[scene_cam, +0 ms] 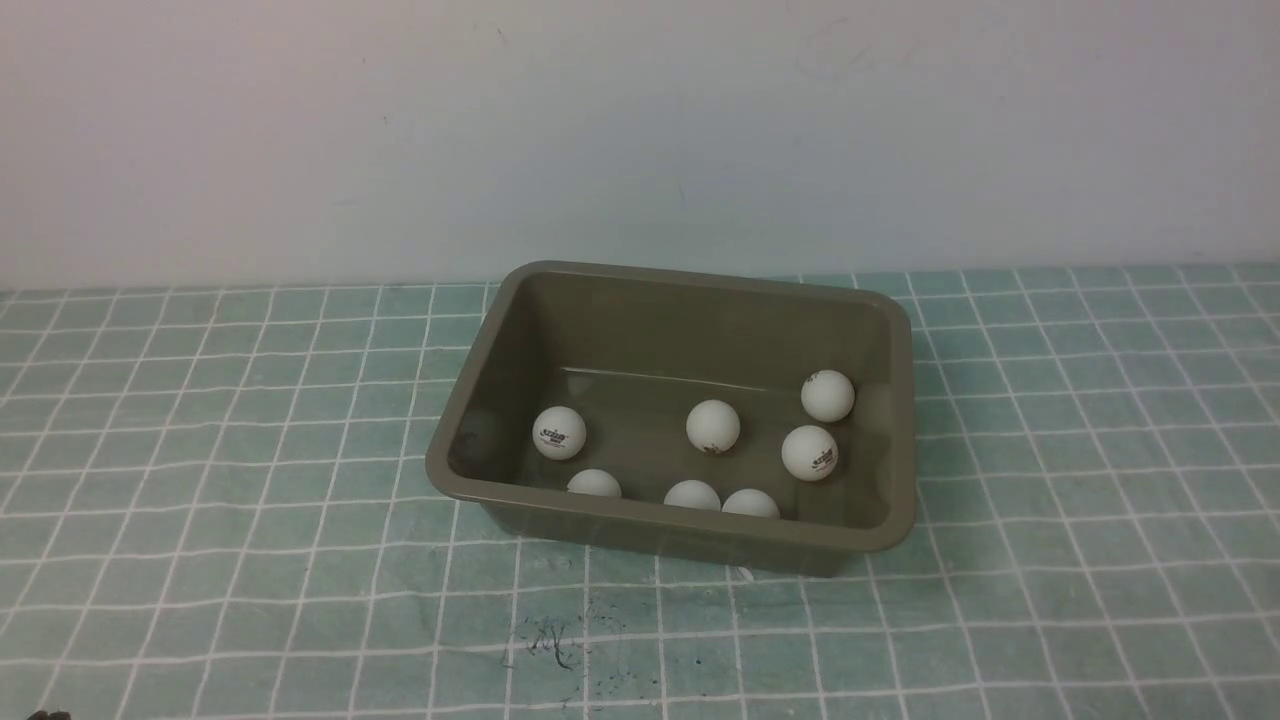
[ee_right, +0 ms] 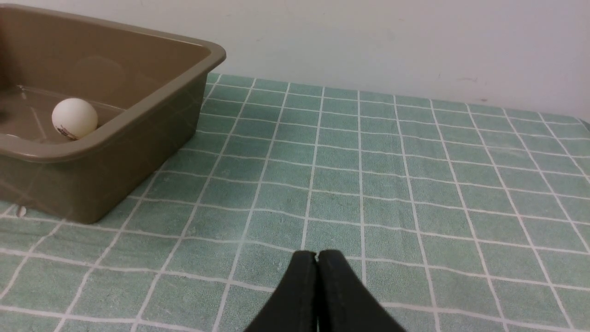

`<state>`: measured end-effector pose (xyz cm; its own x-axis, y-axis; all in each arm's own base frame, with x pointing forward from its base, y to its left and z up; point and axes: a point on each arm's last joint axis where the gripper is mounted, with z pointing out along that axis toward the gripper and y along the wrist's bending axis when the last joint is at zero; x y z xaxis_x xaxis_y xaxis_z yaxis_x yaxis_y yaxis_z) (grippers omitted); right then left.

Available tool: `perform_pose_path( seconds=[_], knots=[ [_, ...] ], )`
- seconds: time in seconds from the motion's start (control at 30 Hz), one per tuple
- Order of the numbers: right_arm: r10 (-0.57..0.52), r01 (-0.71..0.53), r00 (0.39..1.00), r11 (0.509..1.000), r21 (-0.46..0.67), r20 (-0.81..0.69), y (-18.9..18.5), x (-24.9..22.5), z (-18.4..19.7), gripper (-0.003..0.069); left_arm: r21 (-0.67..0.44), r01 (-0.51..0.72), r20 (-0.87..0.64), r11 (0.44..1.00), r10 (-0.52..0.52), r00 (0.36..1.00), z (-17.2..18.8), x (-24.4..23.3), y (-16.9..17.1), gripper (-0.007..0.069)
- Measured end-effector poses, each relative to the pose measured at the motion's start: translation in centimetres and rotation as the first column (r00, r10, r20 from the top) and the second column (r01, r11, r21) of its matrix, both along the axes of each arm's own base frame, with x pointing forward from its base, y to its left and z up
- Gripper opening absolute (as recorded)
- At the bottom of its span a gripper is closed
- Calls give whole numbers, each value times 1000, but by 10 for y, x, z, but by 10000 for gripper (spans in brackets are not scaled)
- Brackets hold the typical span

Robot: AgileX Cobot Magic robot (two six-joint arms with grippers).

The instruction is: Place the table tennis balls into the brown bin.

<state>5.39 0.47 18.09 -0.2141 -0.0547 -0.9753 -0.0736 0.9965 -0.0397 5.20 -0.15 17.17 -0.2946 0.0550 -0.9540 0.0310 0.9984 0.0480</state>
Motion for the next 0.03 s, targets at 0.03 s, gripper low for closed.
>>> perform_pose_path(
  seconds=[0.03],
  knots=[
    [0,0,1000,1000,0,0,0,0,0,-15,0,0,0,1000,0,1000,0,0,0,-5]
  ],
)
